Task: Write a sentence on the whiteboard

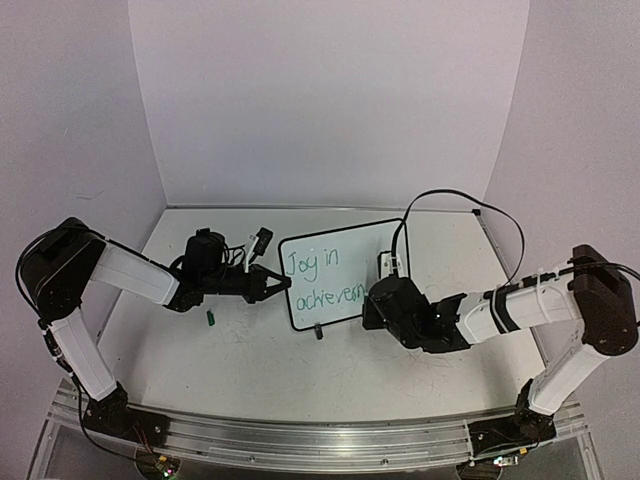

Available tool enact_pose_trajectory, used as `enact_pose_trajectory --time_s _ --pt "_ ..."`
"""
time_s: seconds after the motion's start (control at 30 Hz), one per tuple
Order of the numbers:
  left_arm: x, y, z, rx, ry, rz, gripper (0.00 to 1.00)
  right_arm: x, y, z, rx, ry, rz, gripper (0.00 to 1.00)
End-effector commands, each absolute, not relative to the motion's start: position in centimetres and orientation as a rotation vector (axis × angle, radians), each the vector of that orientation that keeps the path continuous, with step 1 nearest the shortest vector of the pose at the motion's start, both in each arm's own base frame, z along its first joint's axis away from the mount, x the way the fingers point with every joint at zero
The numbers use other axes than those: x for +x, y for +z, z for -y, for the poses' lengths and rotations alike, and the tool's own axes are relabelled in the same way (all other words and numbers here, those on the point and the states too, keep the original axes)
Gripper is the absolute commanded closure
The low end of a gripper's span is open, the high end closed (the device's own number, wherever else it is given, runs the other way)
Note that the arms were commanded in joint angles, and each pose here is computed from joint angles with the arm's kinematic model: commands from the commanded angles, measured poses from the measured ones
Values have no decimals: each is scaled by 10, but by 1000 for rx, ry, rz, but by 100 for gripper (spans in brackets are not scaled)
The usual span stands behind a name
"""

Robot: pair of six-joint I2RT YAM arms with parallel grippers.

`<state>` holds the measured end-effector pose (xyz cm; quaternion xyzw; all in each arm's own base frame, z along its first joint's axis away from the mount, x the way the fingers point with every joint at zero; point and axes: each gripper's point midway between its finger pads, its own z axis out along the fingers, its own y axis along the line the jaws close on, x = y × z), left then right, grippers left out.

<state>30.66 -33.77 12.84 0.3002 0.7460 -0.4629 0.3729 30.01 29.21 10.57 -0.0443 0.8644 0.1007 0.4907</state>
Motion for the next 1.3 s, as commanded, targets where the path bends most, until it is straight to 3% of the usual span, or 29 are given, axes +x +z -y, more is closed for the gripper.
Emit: enact_pose_trajectory --time_s 0.0,0.5,1.27 --pt "313 140 340 796 -1138 -1868 100 297 80 -287 -105 230 -2149 100" --pt "313 140 339 794 -1134 -1869 100 298 133 -286 -68 344 -2048 100" --pt "312 139 340 799 -1134 -1870 100 310 121 -289 -77 353 -2060 100"
